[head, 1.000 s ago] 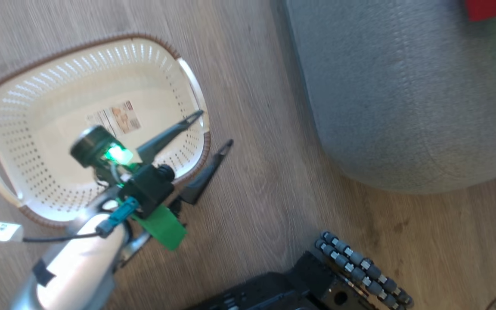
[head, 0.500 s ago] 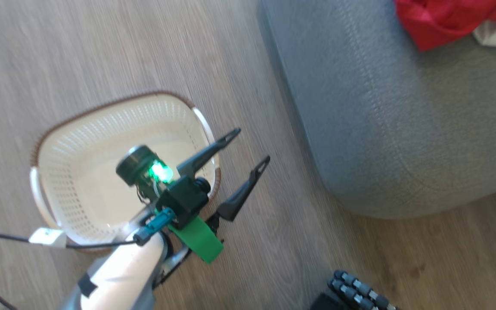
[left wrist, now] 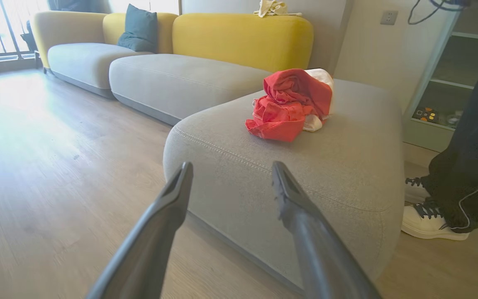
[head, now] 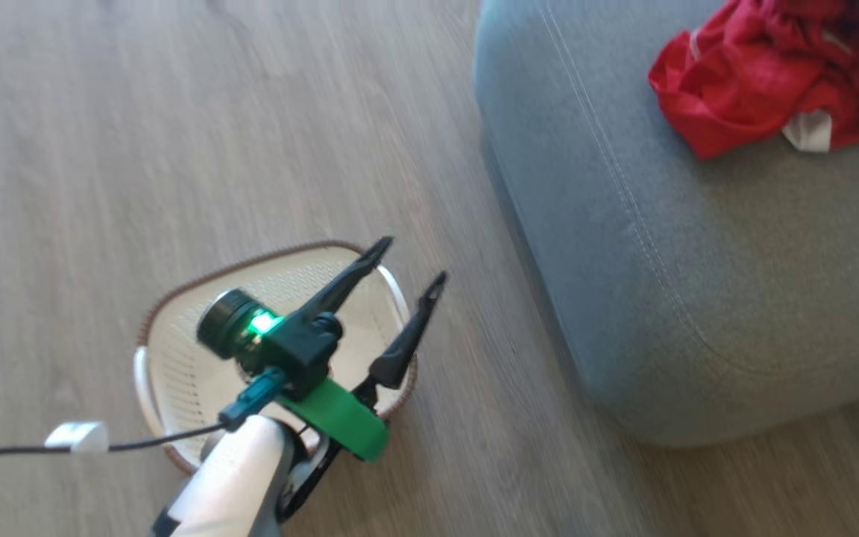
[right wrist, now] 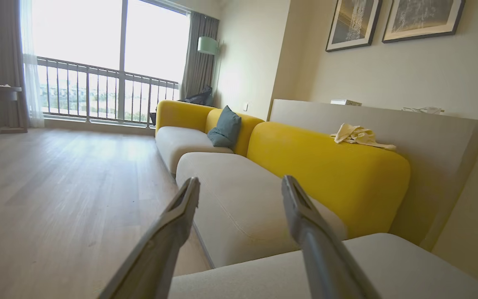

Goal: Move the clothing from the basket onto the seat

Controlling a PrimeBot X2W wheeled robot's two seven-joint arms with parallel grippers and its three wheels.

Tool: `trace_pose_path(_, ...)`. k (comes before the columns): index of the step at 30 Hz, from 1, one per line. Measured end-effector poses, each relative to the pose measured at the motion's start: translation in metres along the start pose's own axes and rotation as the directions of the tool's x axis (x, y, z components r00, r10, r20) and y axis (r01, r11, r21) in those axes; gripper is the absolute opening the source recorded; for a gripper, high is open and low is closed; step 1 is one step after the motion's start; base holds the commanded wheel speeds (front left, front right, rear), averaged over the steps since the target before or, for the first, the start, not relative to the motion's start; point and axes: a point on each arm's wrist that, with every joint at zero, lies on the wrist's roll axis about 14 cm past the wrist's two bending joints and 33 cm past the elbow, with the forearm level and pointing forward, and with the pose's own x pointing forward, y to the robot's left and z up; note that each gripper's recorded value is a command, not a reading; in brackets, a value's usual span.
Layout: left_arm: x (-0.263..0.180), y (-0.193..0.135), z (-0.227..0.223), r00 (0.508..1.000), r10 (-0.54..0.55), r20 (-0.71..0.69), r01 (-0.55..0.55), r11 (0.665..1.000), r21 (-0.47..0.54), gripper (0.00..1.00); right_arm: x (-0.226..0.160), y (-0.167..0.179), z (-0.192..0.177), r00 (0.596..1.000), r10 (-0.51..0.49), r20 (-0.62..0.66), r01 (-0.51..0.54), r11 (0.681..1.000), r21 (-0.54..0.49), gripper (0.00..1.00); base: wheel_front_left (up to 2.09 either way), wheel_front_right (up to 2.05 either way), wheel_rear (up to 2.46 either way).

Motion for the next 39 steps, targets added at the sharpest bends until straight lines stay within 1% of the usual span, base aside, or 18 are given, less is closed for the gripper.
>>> trace_pose_path(1,-0.008,0.008,0.007,0.999,0.048,0.007,-0.048,0.999,0.009,1.00,-0.012,0.012,0.006,0.998,0.042,0.047,-0.044,0.998,0.039,1.00,0.00,0.00,0.00)
trace_pose_path(5,-0.025,0.026,0.019,0.989,0.148,0.024,-0.148,0.989,0.025,1.00,-0.041,0.031,0.011,0.986,0.125,0.110,-0.134,0.988,0.079,1.00,0.00,0.00,0.00)
trace_pose_path(8,-0.038,0.038,0.029,0.976,0.212,0.042,-0.214,0.976,0.042,1.00,-0.054,0.045,0.037,0.965,0.165,0.206,-0.192,0.974,0.119,1.00,0.00,0.00,0.00)
trace_pose_path(11,-0.055,0.056,0.039,0.953,0.297,0.063,-0.300,0.952,0.055,1.00,-0.067,0.066,0.063,0.931,0.210,0.300,-0.260,0.956,0.137,1.00,0.00,0.00,0.00)
trace_pose_path(14,-0.074,0.077,0.049,0.922,0.377,0.085,-0.384,0.920,0.081,1.00,-0.084,0.090,0.067,0.907,0.255,0.337,-0.323,0.932,0.163,1.00,0.00,0.00,0.00)
trace_pose_path(16,-0.085,0.089,0.057,0.900,0.423,0.104,-0.433,0.895,0.107,1.00,-0.096,0.107,0.057,0.903,0.279,0.327,-0.354,0.914,0.200,1.00,0.00,0.00,0.00)
trace_pose_path(21,-0.120,0.120,0.078,0.804,0.572,0.163,-0.592,0.796,0.127,1.00,-0.122,0.141,0.033,0.906,0.312,0.285,-0.394,0.870,0.298,1.00,0.00,0.00,0.00)
trace_pose_path(24,-0.137,0.123,0.079,0.774,0.612,0.164,-0.632,0.761,0.145,1.00,-0.136,0.162,0.024,0.901,0.342,0.267,-0.421,0.838,0.346,1.00,0.00,0.00,0.00)
trace_pose_path(30,-0.179,0.133,0.068,0.672,0.729,0.132,-0.740,0.652,0.164,1.00,-0.171,0.196,-0.012,0.893,0.420,0.164,-0.448,0.789,0.421,1.00,0.00,0.00,0.00)
trace_pose_path(32,-0.188,0.133,0.067,0.651,0.748,0.131,-0.758,0.630,0.170,1.00,-0.183,0.205,-0.020,0.885,0.445,0.138,-0.457,0.774,0.437,1.00,0.00,0.00,0.00)
trace_pose_path(34,-0.194,0.132,0.066,0.636,0.761,0.127,-0.770,0.615,0.169,1.00,-0.193,0.212,-0.023,0.877,0.463,0.127,-0.468,0.766,0.441,1.00,0.00,0.00,0.00)
trace_pose_path(37,-0.201,0.132,0.059,0.621,0.776,0.108,-0.781,0.604,0.157,1.00,-0.200,0.218,-0.025,0.867,0.484,0.120,-0.485,0.763,0.427,1.00,0.00,0.00,0.00)
trace_pose_path(39,-0.207,0.132,0.050,0.610,0.789,0.079,-0.791,0.600,0.119,1.00,-0.206,0.223,-0.028,0.862,0.495,0.109,-0.489,0.757,0.432,1.00,0.00,0.00,0.00)
